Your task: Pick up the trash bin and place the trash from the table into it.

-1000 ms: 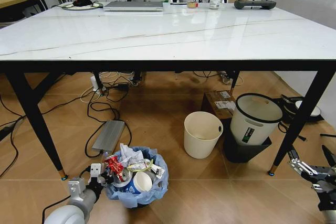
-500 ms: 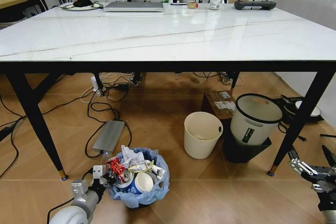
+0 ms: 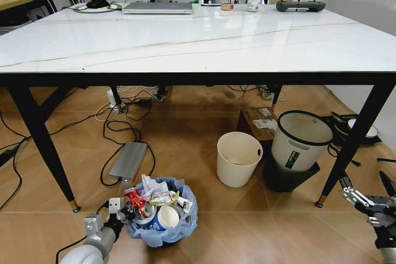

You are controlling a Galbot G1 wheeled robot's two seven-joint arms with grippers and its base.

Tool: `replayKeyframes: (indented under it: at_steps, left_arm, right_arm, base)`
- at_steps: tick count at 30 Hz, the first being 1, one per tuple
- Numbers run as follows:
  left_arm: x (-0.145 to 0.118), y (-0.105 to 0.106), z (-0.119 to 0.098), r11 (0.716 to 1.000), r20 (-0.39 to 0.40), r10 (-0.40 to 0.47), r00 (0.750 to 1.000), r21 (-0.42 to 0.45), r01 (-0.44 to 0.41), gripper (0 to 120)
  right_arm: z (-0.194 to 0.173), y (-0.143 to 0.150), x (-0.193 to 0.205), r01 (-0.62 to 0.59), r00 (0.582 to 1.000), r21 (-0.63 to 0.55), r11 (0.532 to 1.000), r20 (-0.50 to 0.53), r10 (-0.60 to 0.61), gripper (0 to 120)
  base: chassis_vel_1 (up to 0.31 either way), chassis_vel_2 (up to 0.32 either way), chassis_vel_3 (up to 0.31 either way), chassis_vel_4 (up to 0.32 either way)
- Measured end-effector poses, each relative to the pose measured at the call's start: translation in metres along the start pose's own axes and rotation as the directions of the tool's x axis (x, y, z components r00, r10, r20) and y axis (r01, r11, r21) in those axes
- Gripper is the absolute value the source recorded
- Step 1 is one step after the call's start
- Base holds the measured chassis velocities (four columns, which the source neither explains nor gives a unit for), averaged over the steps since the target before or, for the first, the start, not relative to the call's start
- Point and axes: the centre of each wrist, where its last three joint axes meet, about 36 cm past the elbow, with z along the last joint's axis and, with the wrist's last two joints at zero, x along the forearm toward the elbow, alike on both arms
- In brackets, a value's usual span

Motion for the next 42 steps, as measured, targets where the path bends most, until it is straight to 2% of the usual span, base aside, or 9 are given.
replayKeyframes:
  at_steps: [12, 21, 26, 32, 39, 42]
  left_arm:
    - [-0.002, 0.007, 0.009, 1.000, -0.007, -0.020, 1.000, 0.004, 0.020, 0]
    - [0.000, 0.007, 0.007, 1.000, -0.008, -0.018, 1.000, -0.004, 0.018, 0]
    - [0.004, 0.008, 0.008, 1.000, -0.021, -0.020, 1.000, -0.013, 0.020, 9]
    - [0.006, 0.011, 0.007, 0.999, -0.023, -0.025, 0.999, -0.023, 0.024, 34]
    - [0.006, 0.012, 0.005, 0.999, -0.020, -0.025, 0.999, -0.029, 0.024, 48]
    - [0.007, 0.013, 0.004, 0.999, -0.021, -0.024, 0.999, -0.031, 0.023, 61]
  right_arm:
    - [0.000, 0.000, 0.000, 0.000, 1.000, 0.000, 1.000, 0.000, 0.000, 100]
    - [0.000, 0.000, 0.000, 0.000, 1.000, 0.000, 1.000, 0.000, 0.000, 100]
    - [0.000, 0.000, 0.000, 0.000, 1.000, 0.000, 1.000, 0.000, 0.000, 100]
    - [0.000, 0.000, 0.000, 0.000, 1.000, 0.000, 1.000, 0.000, 0.000, 100]
    - [0.000, 0.000, 0.000, 0.000, 1.000, 0.000, 1.000, 0.000, 0.000, 100]
    - [0.000, 0.000, 0.000, 0.000, 1.000, 0.000, 1.000, 0.000, 0.000, 100]
  base:
    - [0.000, 0.000, 0.000, 0.000]
    - [0.000, 0.000, 0.000, 0.000]
    - [0.000, 0.000, 0.000, 0.000]
    - [0.000, 0.000, 0.000, 0.000]
    - [0.000, 0.000, 0.000, 0.000]
    - [0.000, 0.000, 0.000, 0.000]
